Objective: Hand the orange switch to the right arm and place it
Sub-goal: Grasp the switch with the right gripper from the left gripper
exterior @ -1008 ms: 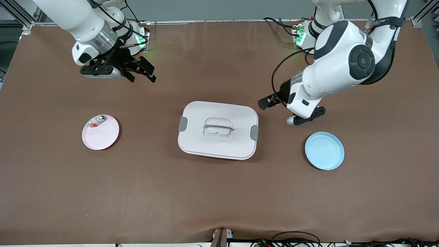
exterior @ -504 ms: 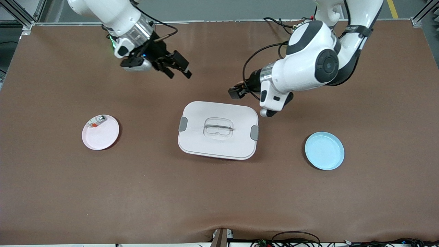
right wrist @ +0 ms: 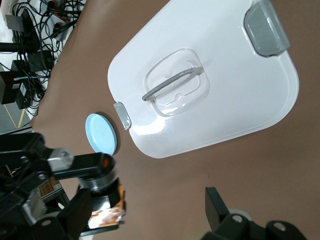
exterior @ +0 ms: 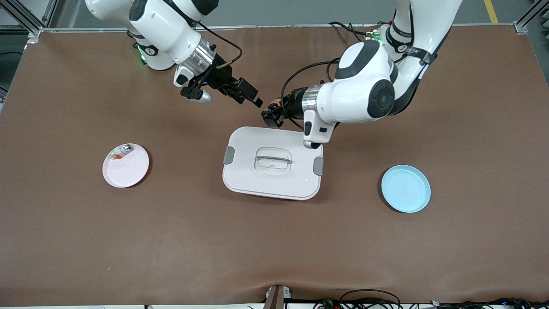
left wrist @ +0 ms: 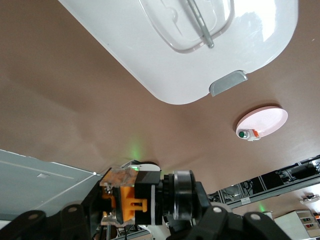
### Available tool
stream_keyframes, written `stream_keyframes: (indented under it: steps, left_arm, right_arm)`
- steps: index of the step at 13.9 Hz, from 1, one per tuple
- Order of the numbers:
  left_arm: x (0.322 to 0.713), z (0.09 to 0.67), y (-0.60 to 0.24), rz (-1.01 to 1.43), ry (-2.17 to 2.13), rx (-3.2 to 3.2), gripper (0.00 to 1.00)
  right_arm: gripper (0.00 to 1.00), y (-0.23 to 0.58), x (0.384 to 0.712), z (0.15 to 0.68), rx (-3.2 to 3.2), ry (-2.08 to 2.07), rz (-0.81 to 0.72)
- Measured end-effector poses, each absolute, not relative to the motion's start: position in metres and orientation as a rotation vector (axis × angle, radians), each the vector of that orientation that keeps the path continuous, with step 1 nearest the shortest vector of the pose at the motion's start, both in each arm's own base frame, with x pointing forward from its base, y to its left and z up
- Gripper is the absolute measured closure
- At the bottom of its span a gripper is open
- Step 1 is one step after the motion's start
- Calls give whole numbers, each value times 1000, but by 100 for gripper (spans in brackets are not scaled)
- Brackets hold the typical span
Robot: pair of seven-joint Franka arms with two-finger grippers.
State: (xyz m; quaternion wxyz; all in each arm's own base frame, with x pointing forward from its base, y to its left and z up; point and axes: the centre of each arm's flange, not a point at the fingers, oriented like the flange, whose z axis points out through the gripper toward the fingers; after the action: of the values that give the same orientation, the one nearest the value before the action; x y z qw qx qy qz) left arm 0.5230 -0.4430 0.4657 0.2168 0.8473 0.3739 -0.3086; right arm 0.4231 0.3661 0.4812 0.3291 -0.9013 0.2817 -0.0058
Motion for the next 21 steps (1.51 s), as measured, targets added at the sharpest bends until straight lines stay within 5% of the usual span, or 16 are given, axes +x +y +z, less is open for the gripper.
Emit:
stream_keyframes:
  steps: [21]
  left_arm:
    - [511,451,-465,-904,1091,2343,28]
  right_arm:
    - [0,395,427,462,-2372,758,35]
